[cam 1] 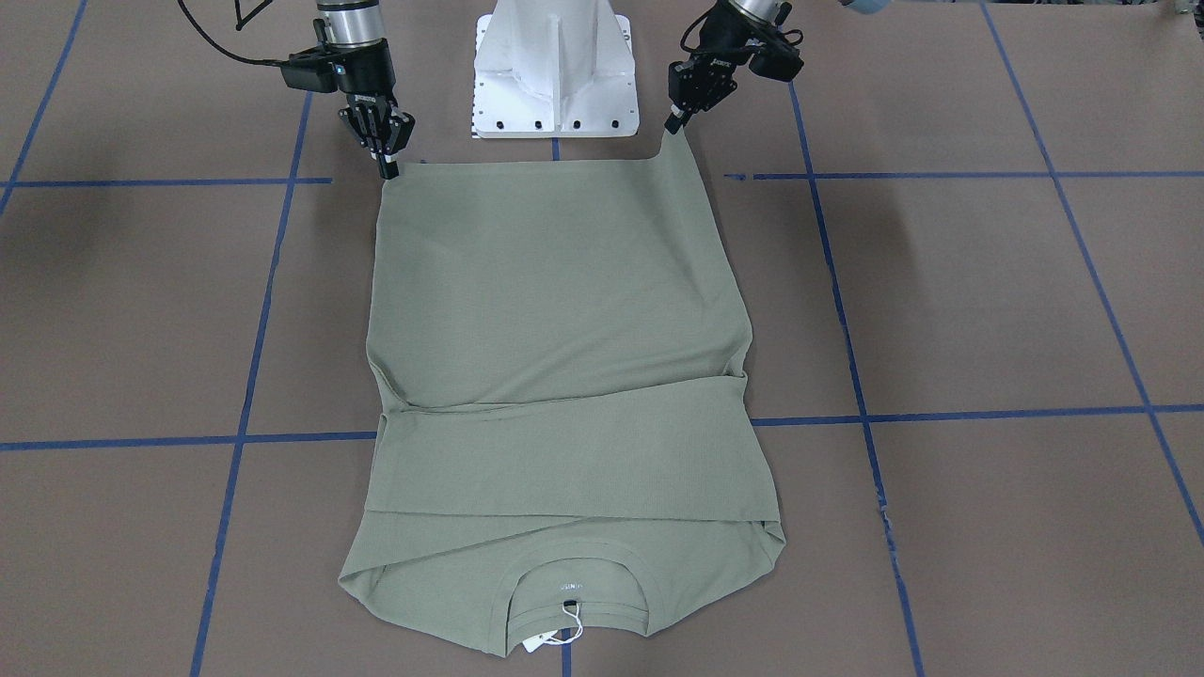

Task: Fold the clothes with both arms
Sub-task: 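Lower both grippers onto the hem corners and grasp them, then lift the hem with both grippers and fold it toward the collar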

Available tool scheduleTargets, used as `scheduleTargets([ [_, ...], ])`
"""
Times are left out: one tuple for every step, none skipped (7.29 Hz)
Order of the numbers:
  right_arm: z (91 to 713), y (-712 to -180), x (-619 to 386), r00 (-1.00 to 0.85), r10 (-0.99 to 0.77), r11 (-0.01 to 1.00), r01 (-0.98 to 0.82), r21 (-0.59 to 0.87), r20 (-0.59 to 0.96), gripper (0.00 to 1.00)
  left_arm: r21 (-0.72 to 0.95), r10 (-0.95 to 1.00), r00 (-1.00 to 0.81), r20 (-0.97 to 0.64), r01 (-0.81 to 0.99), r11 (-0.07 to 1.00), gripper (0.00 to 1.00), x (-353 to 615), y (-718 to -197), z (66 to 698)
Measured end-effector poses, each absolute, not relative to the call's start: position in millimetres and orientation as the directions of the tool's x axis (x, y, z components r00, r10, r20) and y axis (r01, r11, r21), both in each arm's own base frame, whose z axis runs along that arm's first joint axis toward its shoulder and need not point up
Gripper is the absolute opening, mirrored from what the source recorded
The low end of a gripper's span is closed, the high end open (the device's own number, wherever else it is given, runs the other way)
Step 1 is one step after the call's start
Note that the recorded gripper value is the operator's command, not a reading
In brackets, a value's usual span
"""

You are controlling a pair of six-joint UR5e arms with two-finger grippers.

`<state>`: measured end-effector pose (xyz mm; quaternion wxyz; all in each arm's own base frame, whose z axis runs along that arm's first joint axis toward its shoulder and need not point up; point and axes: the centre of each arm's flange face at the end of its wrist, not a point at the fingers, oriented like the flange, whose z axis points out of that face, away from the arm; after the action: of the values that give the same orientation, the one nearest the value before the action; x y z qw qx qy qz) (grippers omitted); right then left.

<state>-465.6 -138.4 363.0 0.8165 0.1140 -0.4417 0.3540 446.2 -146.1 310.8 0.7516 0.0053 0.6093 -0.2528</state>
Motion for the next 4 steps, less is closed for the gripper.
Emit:
scheduleTargets([
  [332.6, -140.3, -443.8, 0.390, 0.453, 0.744, -0.660, -0.100, 0.802, 0.00, -0.308, -0.370, 0.112, -0.922, 0.368, 0.878, 0.00, 426.1, -146.7, 289.9],
  [295.2, -141.3, -410.7, 0.417, 0.444, 0.765, -0.637, -0.093, 0.793, 0.00, -0.319, -0.372, 0.110, -0.922, 0.333, 0.887, 0.00, 398.1, -146.0, 258.9],
  [261.9, -143.8, -375.8, 0.427, 0.450, 0.779, -0.616, -0.111, 0.785, 0.00, -0.327, -0.374, 0.114, -0.921, 0.298, 0.897, 0.00, 367.4, -148.9, 227.5],
  [232.9, -151.1, -344.8, 0.435, 0.472, 0.789, -0.597, -0.147, 0.767, 0.00, -0.324, -0.364, 0.117, -0.924, 0.266, 0.908, 0.00, 330.6, -158.2, 197.7],
])
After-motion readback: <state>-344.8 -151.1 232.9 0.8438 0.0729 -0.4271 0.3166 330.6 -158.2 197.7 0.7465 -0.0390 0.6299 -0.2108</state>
